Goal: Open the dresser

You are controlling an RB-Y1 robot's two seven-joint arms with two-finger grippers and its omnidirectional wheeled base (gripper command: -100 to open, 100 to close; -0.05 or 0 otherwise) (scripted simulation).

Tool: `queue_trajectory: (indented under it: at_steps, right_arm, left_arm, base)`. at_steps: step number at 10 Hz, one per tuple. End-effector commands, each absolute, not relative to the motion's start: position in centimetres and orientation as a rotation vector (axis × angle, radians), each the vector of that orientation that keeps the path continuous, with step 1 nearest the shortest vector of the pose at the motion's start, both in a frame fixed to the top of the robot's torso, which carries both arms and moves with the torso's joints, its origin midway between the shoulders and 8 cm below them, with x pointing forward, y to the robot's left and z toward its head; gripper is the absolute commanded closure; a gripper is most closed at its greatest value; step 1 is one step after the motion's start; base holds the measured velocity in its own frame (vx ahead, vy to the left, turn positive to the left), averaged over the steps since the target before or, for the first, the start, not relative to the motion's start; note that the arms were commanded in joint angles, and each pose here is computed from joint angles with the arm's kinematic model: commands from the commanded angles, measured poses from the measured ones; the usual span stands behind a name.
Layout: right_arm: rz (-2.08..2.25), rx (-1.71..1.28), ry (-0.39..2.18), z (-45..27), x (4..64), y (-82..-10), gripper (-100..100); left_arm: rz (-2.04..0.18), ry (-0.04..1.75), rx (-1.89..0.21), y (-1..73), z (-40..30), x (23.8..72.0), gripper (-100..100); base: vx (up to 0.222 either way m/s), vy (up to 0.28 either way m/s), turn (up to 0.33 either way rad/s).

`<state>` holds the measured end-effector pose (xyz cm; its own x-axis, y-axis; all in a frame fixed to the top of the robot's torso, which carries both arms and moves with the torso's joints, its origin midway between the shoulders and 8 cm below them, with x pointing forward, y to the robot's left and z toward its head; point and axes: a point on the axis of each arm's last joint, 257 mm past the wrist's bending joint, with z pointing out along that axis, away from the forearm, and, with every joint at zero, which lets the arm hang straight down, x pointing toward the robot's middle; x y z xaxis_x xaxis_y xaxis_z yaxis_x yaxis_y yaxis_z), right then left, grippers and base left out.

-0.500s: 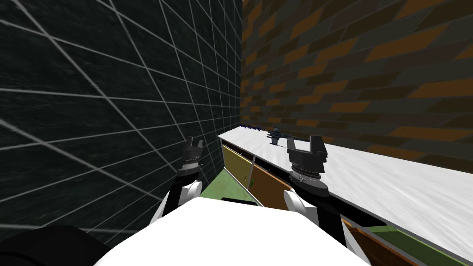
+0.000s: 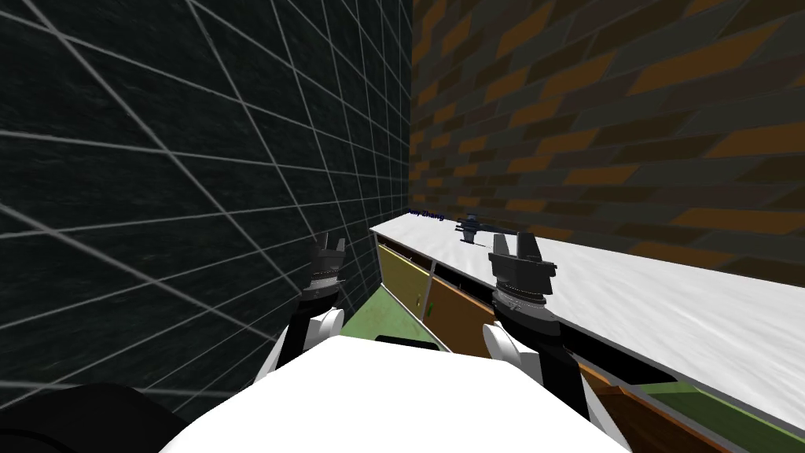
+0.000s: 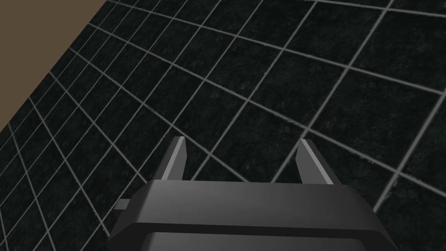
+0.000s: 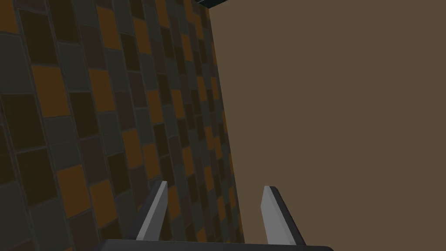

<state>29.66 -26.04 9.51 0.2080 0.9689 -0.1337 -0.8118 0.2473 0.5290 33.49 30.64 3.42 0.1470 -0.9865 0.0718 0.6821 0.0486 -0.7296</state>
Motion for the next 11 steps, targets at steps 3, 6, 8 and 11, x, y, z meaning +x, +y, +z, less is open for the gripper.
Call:
queue_trajectory:
  at_steps: [3,6,8,11]
  right_arm:
    - [1.281,0.382,0.489,9.5,29.7,-26.0,0]
    - [1.226,0.316,0.559,9.0,29.9,-25.2,-100]
    - [1.166,0.257,0.614,8.6,30.1,-24.7,-100]
    - [1.046,0.142,0.703,7.6,30.4,-23.8,-100]
  left_arm:
    - [-1.365,0.527,-0.725,30.6,3.4,33.5,0]
    - [-1.365,0.527,-0.725,30.6,3.4,33.5,0]
    - [-1.365,0.528,-0.725,30.6,3.4,33.5,0]
    - [-1.365,0.528,-0.725,30.6,3.4,33.5,0]
  base:
    - [0.0,0.0,0.0]
    - [0.014,0.02,-0.011]
    - [0.023,0.054,-0.022]
    - [0.042,0.069,-0.025]
